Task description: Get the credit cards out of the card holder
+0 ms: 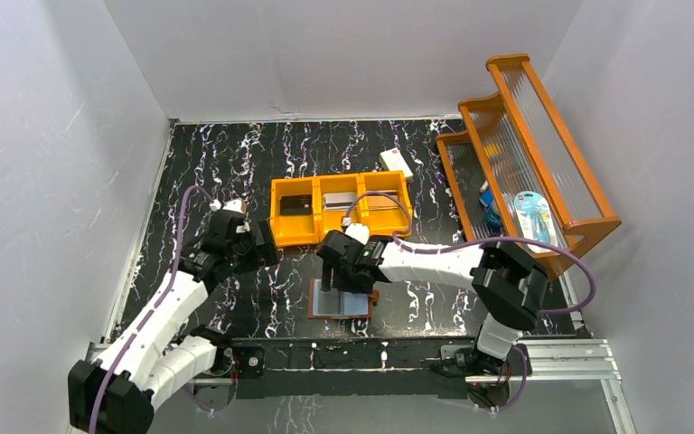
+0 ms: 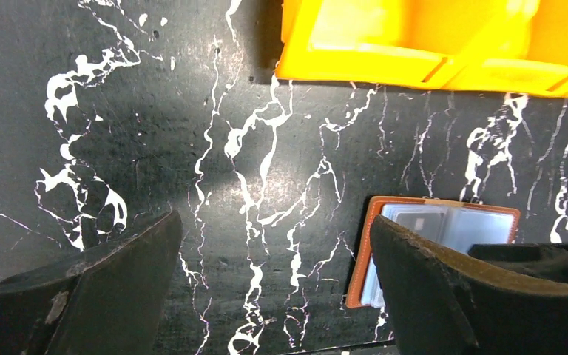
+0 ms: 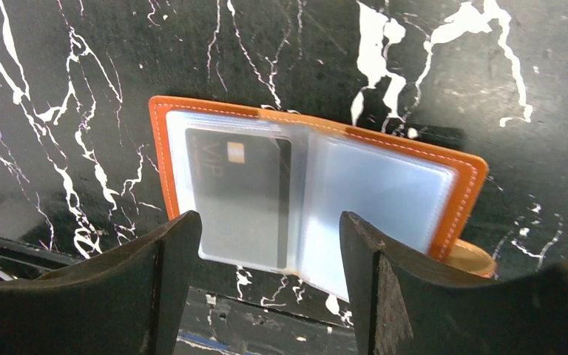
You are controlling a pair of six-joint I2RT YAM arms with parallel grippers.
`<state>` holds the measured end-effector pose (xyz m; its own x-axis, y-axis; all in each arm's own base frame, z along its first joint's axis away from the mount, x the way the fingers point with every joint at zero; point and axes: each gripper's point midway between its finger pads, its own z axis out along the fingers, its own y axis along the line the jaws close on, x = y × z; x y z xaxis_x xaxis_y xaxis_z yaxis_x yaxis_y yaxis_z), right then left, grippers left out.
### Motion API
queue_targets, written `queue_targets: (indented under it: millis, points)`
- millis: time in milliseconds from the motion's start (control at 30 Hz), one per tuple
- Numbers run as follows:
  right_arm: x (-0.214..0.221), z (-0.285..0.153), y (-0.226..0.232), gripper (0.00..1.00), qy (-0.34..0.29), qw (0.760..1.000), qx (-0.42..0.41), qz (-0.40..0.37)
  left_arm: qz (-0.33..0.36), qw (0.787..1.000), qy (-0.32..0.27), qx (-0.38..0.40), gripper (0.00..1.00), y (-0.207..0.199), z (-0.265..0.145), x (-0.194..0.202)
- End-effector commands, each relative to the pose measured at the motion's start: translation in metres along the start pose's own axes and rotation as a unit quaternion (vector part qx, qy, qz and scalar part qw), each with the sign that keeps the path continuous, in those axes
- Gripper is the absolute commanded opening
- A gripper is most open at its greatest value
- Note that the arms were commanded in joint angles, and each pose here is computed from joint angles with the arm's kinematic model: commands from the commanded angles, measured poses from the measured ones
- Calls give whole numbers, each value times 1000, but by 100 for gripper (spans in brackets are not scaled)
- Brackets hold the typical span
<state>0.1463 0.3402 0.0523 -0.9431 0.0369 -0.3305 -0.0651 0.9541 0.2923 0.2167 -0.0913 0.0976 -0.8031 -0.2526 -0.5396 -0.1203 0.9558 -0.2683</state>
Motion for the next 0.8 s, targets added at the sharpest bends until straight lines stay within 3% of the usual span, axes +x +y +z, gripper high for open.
queue_targets:
  millis: [0,433,767]
  points:
    - [-10,-1,27,78,-16,1000,-14,-9,5,999,-42,3,98,2,-11,-12]
    - [-1,19,23,78,0,998,49,-40,-6,994,-107,0,98,9,-31,-29]
    - [7,28,18,73,12,998,49,-44,8,999,-53,8,98,2,-17,-16]
